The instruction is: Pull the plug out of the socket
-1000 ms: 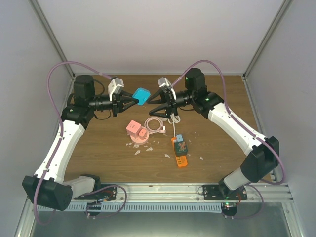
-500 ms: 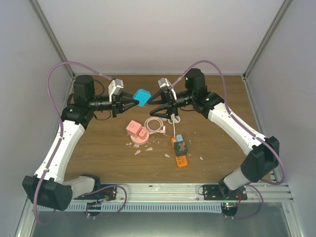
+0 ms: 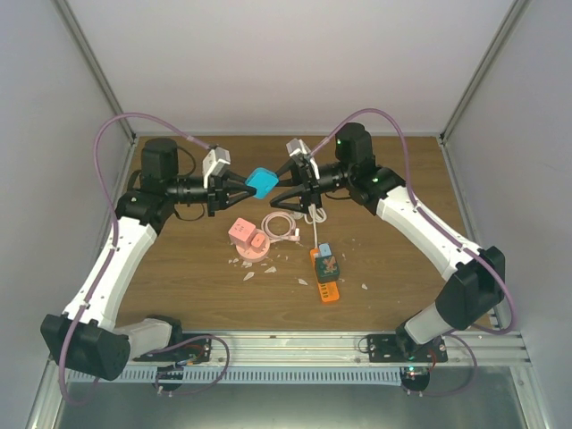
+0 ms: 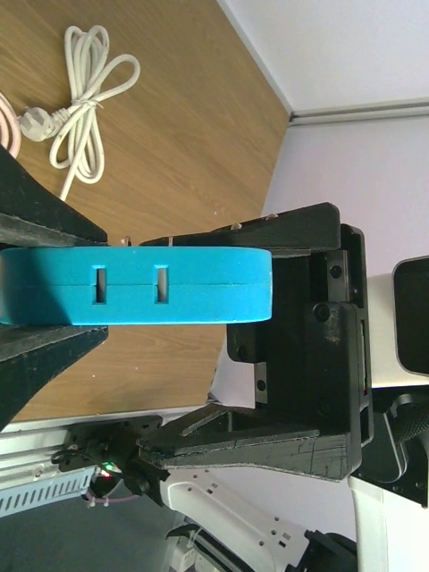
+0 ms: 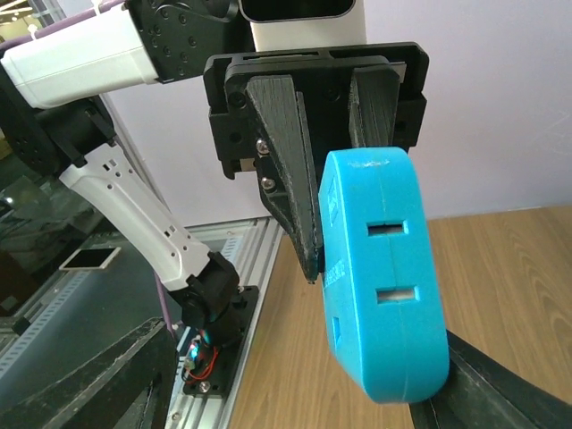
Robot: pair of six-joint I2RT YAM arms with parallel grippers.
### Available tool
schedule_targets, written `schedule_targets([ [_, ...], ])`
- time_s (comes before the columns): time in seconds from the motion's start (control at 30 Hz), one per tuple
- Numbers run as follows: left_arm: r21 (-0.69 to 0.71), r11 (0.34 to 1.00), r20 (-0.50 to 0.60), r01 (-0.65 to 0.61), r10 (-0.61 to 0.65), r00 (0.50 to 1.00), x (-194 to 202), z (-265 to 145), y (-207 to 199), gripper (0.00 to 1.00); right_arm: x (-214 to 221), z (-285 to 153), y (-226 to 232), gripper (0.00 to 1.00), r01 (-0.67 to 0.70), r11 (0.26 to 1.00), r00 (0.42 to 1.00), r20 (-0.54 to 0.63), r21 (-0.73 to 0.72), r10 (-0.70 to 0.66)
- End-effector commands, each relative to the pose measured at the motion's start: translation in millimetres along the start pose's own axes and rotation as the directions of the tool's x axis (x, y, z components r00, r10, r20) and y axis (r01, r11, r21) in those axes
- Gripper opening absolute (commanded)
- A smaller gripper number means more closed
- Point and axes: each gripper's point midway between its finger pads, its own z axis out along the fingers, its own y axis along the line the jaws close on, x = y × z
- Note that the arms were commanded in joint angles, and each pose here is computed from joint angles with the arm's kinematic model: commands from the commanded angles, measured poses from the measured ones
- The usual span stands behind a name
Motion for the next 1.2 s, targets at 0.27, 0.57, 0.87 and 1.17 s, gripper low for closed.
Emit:
schedule_targets([
  [0.27,-0.111,0.991,-0.001,0.069,-0.069,0.998,3.0,7.1,33.2,0.00,-11.3,8.4,21.2,0.65,0.061,0.994,0.998,0.018,-0.085,-0.060],
  [0.57,-0.072,0.991,-0.014,0.113,-0.115,0.993,12.0,16.9,44.5,0.00,-23.6,18.5,28.8,0.60,0.098,0.980,0.995,0.035,-0.171,-0.093],
  [0.87,-0.004,0.990,-0.006,0.141,-0.141,0.990,23.4,5.1,43.2,0.00,-32.8,-7.5,-24.4,0.83,0.032,0.999,0.998,0.059,-0.033,-0.030],
  [1.17,-0.075,0.976,0.018,0.203,-0.202,0.979,33.1,-23.8,85.4,0.00,-36.2,-43.4,-76.2,1.00,0.009,0.993,0.997,0.080,0.119,-0.019],
])
